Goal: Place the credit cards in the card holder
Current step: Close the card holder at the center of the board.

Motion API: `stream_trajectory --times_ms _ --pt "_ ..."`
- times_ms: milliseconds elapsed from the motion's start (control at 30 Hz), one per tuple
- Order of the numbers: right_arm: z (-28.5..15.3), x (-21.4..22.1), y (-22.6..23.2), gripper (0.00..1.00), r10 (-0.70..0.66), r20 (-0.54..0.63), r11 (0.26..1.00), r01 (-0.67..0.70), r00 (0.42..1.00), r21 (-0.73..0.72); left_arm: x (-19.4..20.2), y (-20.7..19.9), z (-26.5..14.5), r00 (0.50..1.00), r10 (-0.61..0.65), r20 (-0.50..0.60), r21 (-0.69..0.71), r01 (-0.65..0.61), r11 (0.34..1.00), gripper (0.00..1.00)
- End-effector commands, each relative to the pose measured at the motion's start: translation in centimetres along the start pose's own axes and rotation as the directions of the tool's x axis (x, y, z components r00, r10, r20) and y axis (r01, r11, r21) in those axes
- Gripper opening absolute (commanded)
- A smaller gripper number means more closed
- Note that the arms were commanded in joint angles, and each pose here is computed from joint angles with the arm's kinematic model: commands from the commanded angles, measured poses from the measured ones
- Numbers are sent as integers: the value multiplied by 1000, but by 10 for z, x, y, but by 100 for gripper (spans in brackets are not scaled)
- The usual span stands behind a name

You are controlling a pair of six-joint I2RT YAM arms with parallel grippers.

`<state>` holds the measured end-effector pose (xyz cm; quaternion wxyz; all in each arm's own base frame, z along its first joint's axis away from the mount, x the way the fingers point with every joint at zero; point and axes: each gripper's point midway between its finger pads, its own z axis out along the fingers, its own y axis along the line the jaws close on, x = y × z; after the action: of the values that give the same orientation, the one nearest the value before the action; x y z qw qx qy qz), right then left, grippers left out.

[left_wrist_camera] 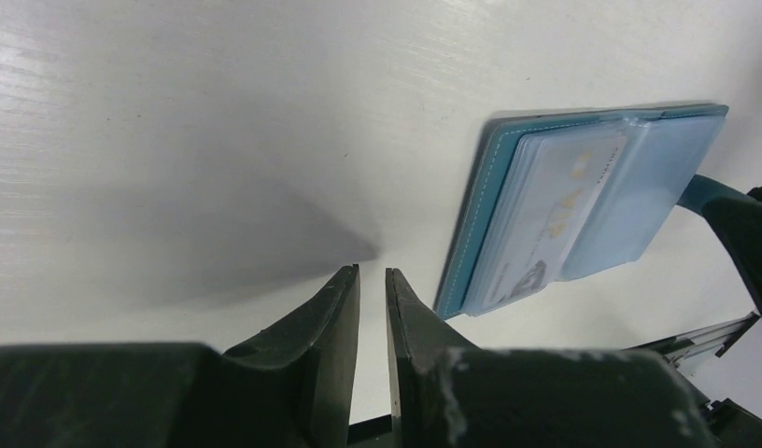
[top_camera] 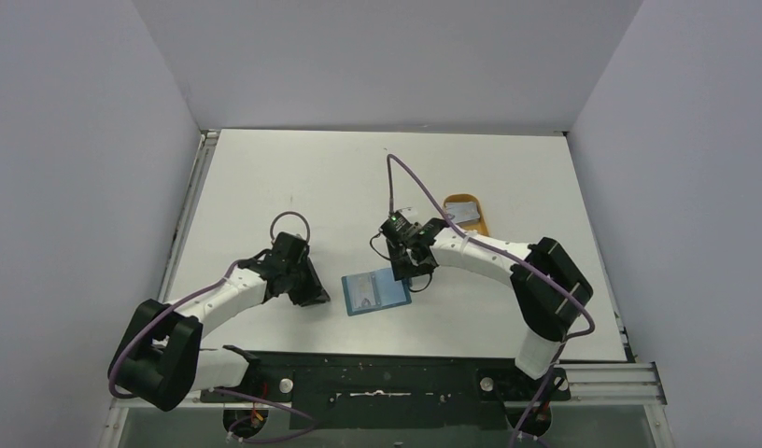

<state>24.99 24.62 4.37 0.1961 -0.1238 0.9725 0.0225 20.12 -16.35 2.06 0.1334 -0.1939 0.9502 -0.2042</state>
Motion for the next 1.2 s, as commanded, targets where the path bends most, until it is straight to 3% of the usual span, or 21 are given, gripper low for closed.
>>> stream_trajectory --times_ms 0,133,300,567,867,1167 --pt "7 -7 -7 35 25 25 1000 -25 999 -4 -5 -11 1 1000 14 14 56 -14 998 14" --pt "11 0 -14 23 35 4 999 -35 999 -1 0 -14 9 1000 18 -18 68 -17 998 11" --pt "-3 4 -21 0 59 35 998 -58 998 -16 7 -20 18 998 38 -51 82 -34 996 8" --pt "-50 11 -10 0 100 121 975 -73 988 -209 23 -47 36 988 113 -106 122 -100 987 0" --pt "-90 -11 30 0 246 181 874 -137 952 -467 41 -77 53 974 175 -147 161 -151 975 0" --pt "-73 -45 68 0 329 179 822 -188 927 -537 44 -73 47 973 184 -138 157 -162 974 0"
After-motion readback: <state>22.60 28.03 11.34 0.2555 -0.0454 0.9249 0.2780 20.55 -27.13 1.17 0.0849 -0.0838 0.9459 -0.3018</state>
